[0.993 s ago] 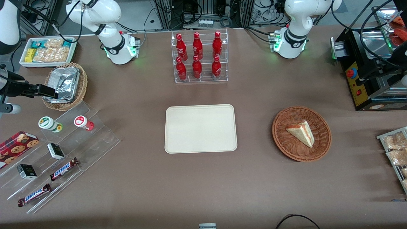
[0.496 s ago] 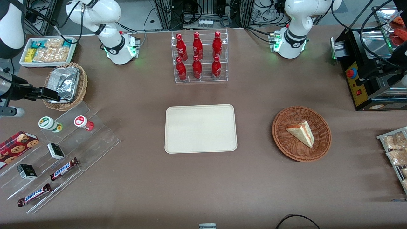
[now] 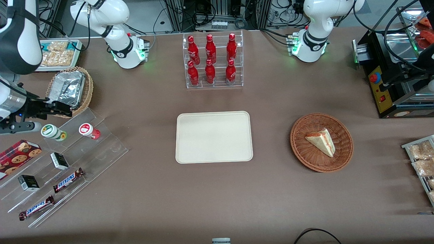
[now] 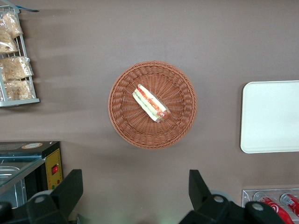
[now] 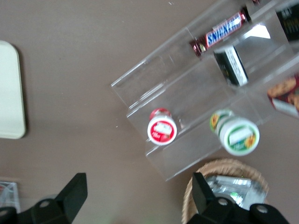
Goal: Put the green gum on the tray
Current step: 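Move the right gripper toward the green-and-white gum canister on the acrylic shelf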
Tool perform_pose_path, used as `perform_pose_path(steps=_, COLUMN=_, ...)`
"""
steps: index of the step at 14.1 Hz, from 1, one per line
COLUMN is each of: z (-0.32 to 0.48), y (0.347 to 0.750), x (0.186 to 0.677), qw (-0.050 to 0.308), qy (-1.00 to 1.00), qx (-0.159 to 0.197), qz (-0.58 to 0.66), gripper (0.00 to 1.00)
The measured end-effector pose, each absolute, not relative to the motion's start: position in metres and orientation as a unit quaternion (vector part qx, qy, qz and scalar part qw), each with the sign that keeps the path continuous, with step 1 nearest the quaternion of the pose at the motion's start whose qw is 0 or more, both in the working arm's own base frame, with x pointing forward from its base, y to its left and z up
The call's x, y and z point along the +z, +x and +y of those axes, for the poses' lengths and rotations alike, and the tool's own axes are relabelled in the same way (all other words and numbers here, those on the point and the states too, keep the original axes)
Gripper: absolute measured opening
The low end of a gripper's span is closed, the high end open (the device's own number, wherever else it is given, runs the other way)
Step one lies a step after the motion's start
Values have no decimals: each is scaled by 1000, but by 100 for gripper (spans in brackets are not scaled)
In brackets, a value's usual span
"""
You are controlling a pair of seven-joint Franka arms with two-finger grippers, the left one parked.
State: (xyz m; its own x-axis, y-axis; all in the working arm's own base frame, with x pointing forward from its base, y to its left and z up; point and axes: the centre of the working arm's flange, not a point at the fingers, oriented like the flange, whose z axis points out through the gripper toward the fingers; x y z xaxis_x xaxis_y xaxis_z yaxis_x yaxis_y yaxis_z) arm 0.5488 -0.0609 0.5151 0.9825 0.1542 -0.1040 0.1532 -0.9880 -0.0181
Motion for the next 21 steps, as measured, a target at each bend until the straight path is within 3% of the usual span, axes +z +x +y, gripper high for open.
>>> perform_pose_path(steps=9, z=-157, y=535, x=468, qw=2, qy=-933, qx=11, qz=-361, gripper=100)
perform_pose_path(steps=21, z=-189, y=530, x=401, qw=-16, qy=-920, qx=-6, qz=-393, gripper=100)
